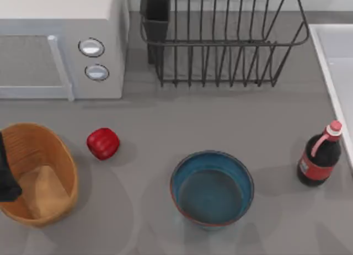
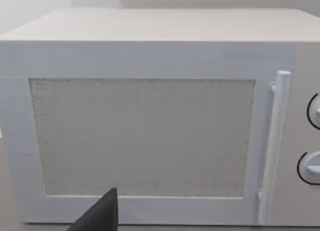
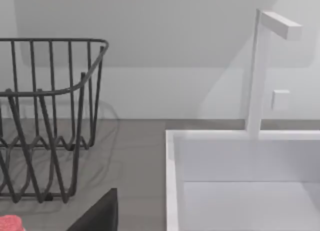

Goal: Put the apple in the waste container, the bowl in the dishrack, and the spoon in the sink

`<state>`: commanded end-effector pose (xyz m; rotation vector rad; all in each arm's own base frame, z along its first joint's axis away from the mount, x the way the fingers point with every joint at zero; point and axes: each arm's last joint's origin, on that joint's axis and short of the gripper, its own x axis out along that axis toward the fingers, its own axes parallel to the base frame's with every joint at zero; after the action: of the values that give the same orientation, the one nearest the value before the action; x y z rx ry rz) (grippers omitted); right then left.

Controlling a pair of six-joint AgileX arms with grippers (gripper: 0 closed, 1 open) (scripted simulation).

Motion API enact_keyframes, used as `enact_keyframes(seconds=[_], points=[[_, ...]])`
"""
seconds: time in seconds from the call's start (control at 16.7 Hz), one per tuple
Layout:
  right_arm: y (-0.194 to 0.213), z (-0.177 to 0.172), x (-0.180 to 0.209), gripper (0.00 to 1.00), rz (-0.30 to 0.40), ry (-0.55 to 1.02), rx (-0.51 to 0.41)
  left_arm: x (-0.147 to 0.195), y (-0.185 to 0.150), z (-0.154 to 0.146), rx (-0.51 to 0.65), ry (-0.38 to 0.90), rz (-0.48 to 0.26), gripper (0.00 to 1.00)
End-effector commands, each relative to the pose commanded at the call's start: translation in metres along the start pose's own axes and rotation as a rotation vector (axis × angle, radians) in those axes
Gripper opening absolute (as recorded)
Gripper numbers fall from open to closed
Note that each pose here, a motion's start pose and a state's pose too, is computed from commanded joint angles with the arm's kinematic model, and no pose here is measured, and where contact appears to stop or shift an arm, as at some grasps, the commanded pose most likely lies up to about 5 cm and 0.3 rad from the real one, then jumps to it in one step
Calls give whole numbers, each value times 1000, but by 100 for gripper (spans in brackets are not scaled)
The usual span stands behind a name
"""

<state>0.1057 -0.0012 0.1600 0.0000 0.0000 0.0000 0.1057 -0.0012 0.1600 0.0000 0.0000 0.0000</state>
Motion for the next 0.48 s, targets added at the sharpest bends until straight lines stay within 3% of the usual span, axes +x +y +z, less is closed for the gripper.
enact_keyframes(seconds=[0.24, 0.48], points=[[0, 0, 0, 100, 0, 0, 0, 0, -1, 6, 7, 23, -8, 100], [0, 0, 0, 100, 0, 0, 0, 6, -6, 35, 50, 162, -52, 100]])
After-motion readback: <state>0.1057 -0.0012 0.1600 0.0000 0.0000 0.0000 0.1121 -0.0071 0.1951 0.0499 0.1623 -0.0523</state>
